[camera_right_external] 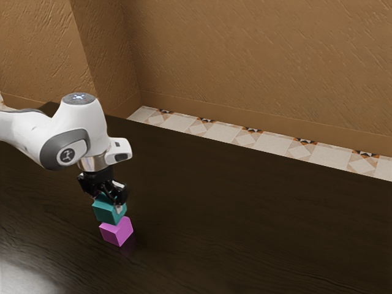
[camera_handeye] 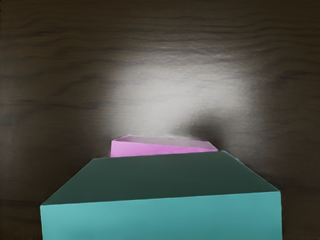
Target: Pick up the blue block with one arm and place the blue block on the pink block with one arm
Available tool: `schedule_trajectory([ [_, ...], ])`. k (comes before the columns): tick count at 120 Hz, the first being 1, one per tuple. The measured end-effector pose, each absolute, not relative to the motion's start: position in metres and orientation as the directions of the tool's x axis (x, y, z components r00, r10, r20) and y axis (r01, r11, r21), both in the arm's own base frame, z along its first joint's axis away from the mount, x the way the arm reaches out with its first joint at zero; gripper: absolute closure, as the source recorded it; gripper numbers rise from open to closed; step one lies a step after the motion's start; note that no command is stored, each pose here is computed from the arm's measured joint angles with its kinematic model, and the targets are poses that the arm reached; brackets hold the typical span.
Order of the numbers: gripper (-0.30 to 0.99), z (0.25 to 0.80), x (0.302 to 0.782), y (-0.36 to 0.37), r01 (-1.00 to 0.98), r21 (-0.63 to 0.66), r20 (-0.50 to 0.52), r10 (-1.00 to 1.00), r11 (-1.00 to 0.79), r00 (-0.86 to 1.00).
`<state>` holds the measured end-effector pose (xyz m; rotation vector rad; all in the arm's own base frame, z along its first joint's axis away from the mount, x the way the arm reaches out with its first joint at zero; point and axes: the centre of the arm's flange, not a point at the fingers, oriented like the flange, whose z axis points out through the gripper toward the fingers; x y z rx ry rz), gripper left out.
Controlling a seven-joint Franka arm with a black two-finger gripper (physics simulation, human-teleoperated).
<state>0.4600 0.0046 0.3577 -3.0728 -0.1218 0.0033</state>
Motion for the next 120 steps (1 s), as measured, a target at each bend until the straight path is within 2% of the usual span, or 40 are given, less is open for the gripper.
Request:
schedule_trajectory([
  [120,0.35,0.348,0.463,0.009,0.036,-0.101,-0.016,0.038,-0.994,0.999],
])
